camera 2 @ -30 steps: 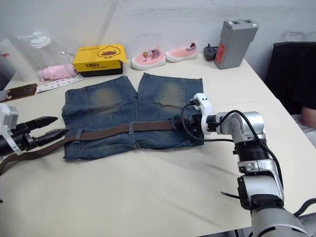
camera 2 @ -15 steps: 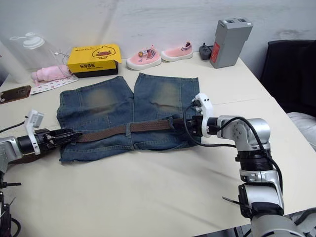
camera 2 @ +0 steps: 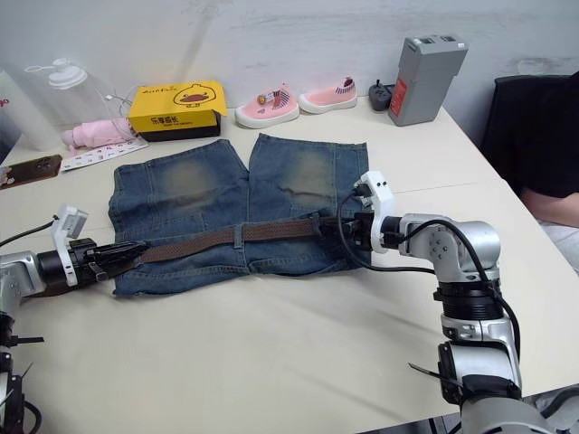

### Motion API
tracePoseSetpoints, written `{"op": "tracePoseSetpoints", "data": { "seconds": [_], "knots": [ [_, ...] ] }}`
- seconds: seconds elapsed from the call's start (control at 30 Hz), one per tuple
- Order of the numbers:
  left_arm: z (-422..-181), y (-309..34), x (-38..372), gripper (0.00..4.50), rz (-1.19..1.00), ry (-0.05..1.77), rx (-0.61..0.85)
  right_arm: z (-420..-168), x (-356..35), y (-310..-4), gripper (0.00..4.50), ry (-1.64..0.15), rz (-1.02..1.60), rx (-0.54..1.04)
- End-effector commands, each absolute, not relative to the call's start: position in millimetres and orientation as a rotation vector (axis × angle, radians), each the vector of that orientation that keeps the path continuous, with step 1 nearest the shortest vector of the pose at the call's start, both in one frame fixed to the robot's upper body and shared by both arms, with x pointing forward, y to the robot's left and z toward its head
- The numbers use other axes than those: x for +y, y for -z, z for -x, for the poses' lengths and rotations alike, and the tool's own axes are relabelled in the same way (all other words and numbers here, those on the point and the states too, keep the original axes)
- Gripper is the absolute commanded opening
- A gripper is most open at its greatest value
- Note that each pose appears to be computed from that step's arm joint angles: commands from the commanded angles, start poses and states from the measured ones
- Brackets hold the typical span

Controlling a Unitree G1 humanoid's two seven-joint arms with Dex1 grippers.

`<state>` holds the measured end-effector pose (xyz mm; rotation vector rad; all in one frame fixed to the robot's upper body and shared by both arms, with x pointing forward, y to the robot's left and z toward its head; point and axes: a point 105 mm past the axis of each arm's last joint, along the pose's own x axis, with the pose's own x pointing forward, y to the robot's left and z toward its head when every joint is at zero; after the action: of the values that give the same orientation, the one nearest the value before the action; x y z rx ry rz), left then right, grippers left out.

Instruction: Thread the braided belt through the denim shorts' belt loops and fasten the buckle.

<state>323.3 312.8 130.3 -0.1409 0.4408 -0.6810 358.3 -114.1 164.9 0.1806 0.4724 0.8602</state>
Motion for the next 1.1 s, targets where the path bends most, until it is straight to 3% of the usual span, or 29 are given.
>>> {"op": "tracePoseSetpoints", "data": {
  "seconds": [0.03, 0.13, 0.2, 0.27, 0.4, 0.5, 0.6, 0.7, 0.8, 0.87, 0.93, 1.1],
  "knots": [
    [-343, -152, 314, 0.0, 0.098, 0.642, 0.341, -383, -122, -191, 0.42, -0.783, -0.132, 0.322],
    [-367, -174, 315, 0.0, 0.05, 0.568, 0.219, -399, -129, -204, 0.42, -0.745, -0.102, 0.227],
    [-372, -199, 312, 0.0, 0.039, 0.581, 0.1, -393, -129, -218, 0.42, -0.795, -0.097, 0.147],
    [-362, -219, 303, 0.0, 0.028, 0.661, 0.004, -375, -126, -234, 0.42, -0.891, -0.092, 0.053],
    [-315, -236, 283, 0.0, 0.003, 0.811, -0.1, -319, -130, -244, 0.42, -1.093, -0.096, -0.018],
    [-280, -213, 273, 0.0, -0.102, 0.833, -0.03, -280, -135, -222, 0.42, -1.188, 0.024, 0.038],
    [-244, -165, 271, 0.0, -0.31, 0.807, 0.113, -262, -145, -180, 0.42, -1.154, 0.223, 0.17],
    [-230, -142, 276, 0.0, -0.523, 0.749, 0.13, -256, -153, -152, 0.42, -1.113, 0.379, 0.25],
    [-227, -133, 280, 0.0, -0.67, 0.681, 0.08, -253, -158, -143, 0.42, -1.098, 0.458, 0.254],
    [-224, -129, 279, 0.88, -0.718, 0.683, 0.067, -250, -162, -138, 0.42, -1.111, 0.522, 0.261],
    [-215, -118, 278, 1.54, -0.742, 0.728, 0.099, -248, -165, -136, 1.46, -1.123, 0.548, 0.263],
    [-186, -99, 287, 3.78, -0.688, 0.843, 0.271, -237, -184, -128, 3.7, -1.19, 0.67, 0.35]
  ]
}}
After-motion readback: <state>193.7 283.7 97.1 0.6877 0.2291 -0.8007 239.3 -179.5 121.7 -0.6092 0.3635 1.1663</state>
